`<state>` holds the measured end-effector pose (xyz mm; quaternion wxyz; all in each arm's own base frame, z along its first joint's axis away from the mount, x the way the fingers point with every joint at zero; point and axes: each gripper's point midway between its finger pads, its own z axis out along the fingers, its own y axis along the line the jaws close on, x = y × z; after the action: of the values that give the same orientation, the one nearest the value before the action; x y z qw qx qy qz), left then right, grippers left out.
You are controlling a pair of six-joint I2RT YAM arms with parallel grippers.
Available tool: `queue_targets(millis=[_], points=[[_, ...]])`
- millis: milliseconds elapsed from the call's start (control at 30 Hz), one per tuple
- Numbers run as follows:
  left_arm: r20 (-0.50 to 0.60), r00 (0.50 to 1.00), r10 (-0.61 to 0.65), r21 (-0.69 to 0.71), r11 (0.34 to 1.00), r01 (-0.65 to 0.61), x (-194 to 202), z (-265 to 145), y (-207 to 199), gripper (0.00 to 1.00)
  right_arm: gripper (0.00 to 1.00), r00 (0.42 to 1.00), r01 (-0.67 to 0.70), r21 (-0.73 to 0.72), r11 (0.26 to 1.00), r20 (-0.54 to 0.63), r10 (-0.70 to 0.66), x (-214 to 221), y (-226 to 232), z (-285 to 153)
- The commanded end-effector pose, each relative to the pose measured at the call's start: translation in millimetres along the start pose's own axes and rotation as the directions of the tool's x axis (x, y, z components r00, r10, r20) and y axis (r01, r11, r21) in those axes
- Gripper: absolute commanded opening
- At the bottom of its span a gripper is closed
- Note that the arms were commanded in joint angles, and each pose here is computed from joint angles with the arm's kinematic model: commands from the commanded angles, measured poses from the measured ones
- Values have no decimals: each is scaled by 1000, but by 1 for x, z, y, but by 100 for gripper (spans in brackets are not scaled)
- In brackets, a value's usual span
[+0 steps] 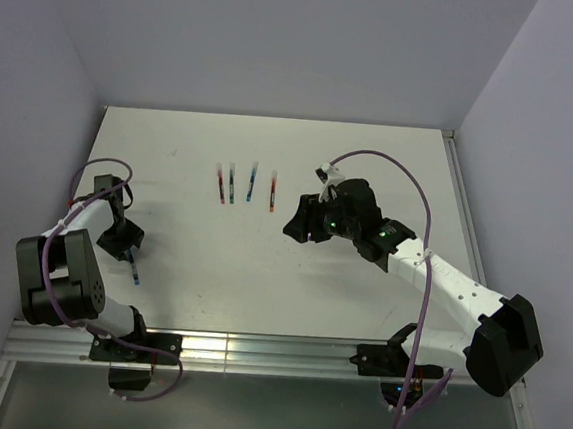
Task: Insert the pens into the pen caps
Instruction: Pick up the pen from the center of the board.
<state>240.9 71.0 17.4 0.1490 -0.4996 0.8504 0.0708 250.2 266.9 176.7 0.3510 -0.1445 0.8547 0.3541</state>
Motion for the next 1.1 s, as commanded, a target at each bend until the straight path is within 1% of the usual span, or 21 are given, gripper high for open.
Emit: queue_targets(millis=[0,333,367,433,467,533,633,667,733,767,900,933,1000,1033,1067], points=[[24,1000,-14,-11,1000,14,-5,4,2,49,60,998,29,-13,999,59,-29,-14,3,-4],[12,1000,-11,-25,1000,12,-3,7,2,39,60,998,31,-16,999,54,-30,-13,3,-4],[11,1000,-10,-23,1000,10,-3,8,1,35,60,998,32,-18,999,58,-31,-14,4,-5],[4,1000,-12,-20,1000,12,-2,10,0,31,60,998,32,-16,999,57,-31,-14,4,-5],[2,1000,-12,-20,1000,12,-1,11,1,27,60,998,33,-14,999,57,-32,-14,3,-4],[-5,1000,-12,-18,1000,11,1,13,-1,22,60,998,34,-10,999,53,-34,-13,3,-4],[-17,1000,2,-8,1000,-2,4,16,-4,13,60,998,35,-9,999,54,-35,-15,3,-4],[-19,1000,9,10,1000,-9,5,16,-9,7,60,998,37,-10,999,53,-36,-15,3,-4],[-31,999,28,17,999,-28,9,19,-12,0,60,998,38,-16,999,56,-37,-17,4,-4],[-29,999,39,28,999,-38,9,20,-14,0,60,998,37,-19,999,55,-35,-17,3,-3],[-14,996,89,113,990,-87,9,12,-38,0,60,998,47,-96,994,37,-43,-17,16,-2],[6,993,122,155,980,-121,9,3,-54,0,60,998,56,-149,987,35,-52,-19,27,-4],[39,987,155,230,960,-160,9,-16,-76,0,60,998,54,-197,979,29,-49,-19,36,-5],[63,984,168,282,943,-179,6,-30,-92,0,60,998,56,-223,973,36,-49,-23,42,-5],[80,976,201,328,919,-217,14,-43,-108,0,60,998,56,-261,964,29,-50,-26,50,-6]])
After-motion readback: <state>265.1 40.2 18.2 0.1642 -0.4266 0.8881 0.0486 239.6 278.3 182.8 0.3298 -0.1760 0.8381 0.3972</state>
